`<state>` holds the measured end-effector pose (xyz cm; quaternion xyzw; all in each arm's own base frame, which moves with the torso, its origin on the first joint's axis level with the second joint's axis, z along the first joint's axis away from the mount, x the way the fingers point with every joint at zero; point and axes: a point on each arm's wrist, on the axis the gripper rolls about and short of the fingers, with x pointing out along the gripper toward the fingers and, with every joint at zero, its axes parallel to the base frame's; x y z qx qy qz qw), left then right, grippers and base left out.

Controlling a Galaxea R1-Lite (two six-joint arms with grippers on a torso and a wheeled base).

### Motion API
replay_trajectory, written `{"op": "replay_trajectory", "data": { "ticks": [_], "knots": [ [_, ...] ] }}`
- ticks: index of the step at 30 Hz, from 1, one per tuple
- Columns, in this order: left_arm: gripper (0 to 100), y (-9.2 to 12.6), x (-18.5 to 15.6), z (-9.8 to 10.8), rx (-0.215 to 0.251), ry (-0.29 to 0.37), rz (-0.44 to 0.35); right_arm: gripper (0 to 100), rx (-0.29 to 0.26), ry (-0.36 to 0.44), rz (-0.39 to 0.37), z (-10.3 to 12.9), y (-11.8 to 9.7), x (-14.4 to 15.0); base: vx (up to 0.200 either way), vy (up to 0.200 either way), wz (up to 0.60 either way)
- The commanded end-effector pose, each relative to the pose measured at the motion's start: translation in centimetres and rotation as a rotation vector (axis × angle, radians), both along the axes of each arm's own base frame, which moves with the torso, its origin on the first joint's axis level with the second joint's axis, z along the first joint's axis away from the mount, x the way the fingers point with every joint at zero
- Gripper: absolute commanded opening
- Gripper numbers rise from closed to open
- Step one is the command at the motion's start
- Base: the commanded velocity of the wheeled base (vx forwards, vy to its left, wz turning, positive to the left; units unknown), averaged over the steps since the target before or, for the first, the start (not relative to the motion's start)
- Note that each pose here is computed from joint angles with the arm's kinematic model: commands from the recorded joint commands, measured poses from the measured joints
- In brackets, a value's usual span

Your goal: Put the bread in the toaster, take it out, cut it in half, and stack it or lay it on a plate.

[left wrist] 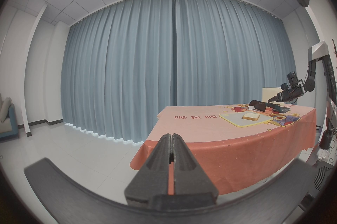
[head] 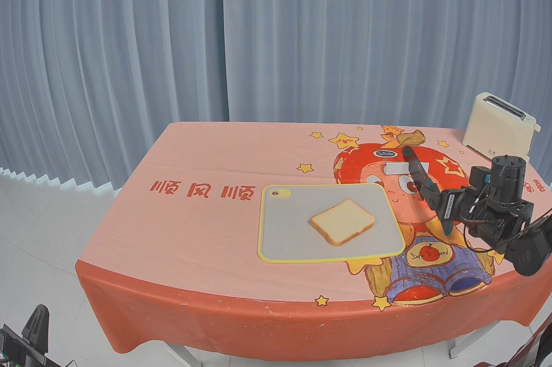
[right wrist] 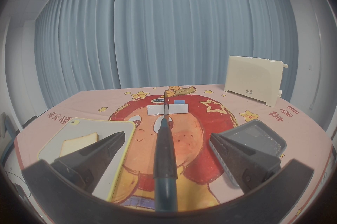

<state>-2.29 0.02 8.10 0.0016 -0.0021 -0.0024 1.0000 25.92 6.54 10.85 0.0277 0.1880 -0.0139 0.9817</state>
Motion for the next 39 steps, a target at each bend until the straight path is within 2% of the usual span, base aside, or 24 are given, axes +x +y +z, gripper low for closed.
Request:
{"op": "replay_trajectory", "data": {
  "ticks": [1,9,18,21,39],
  "knots": [
    [0,0.0,0.1,-0.5,0.0,0.015,0.0,100,0.003,-0.048,-0.006,1.4,-0.1,0.9,0.0,0.0,0.0],
    [0,0.0,0.1,-0.5,0.0,0.015,0.0,100,-0.017,-0.027,-0.031,3.5,-0.8,3.1,0.0,0.0,0.0],
    [0,0.0,0.1,-0.5,0.0,0.015,0.0,100,-0.049,0.035,-0.004,1.9,-0.3,3.5,0.0,0.0,0.0],
    [0,0.0,0.1,-0.5,0.0,0.015,0.0,100,-0.061,0.071,0.001,0.7,-0.1,4.0,0.0,0.0,0.0],
    [0,0.0,0.1,-0.5,0.0,0.015,0.0,100,-0.084,0.122,0.02,-1.3,0.4,4.6,0.0,0.0,0.0]
  ]
}}
